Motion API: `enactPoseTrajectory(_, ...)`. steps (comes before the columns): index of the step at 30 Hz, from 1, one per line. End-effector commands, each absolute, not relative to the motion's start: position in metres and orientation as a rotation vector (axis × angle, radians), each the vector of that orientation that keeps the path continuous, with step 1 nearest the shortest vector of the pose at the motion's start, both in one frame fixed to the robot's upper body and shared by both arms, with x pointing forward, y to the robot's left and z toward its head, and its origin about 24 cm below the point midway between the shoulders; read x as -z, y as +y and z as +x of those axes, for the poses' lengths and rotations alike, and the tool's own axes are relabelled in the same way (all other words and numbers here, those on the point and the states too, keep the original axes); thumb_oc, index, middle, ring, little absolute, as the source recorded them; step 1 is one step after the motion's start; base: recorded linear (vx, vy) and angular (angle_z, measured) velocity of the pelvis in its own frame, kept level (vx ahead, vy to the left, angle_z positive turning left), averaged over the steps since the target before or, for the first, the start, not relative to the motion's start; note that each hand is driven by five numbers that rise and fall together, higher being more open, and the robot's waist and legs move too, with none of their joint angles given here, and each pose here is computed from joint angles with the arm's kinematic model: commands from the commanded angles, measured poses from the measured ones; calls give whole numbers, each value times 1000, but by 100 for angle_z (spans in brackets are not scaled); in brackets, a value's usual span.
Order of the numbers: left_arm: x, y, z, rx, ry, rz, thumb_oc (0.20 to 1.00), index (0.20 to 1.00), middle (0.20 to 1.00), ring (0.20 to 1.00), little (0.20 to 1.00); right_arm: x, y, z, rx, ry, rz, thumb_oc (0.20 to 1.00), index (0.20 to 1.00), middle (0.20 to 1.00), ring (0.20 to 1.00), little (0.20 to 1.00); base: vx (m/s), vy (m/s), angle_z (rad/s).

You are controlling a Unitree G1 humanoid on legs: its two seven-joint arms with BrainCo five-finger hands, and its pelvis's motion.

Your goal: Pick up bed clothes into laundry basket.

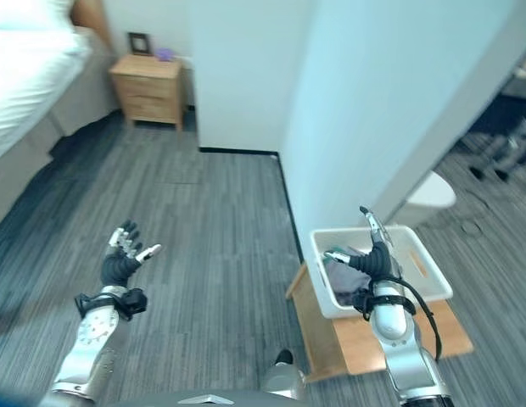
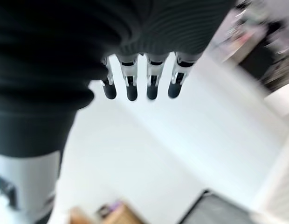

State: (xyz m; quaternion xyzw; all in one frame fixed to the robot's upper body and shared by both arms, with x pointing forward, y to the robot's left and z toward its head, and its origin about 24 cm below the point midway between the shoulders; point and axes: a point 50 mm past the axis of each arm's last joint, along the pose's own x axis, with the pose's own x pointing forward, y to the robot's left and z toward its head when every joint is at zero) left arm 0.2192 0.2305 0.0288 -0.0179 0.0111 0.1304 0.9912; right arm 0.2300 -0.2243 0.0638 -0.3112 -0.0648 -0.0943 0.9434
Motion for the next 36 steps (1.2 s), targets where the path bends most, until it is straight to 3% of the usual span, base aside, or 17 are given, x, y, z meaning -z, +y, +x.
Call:
enactPoseTrajectory(1,-79,226,235,-177,-214,-30,1000,1000,1000,1000,1000,-104,-221,244,196,-326,-584,1000,1000,1000,1000,1000,-65,210,159)
enactPoseTrajectory(9,-84,231,234,-168,-219,32,1000,1000,1000,1000,1000,-98,-209,249,149,-303,-512,1000,1000,1000,1000,1000,73,180,268)
enactPoseTrajectory(19,-77,228,240,-182,-197,6,1000,1000,1000,1000,1000,-109,-203,262,122,-341,-466,1000,1000,1000,1000,1000,125,-71,188)
enactPoseTrajectory(36,-61,205,231,-84,-125,-17,1000,1000,1000,1000,1000,-78,-224,235,195,-186,-428,1000,1000,1000,1000,1000,110,-56,12)
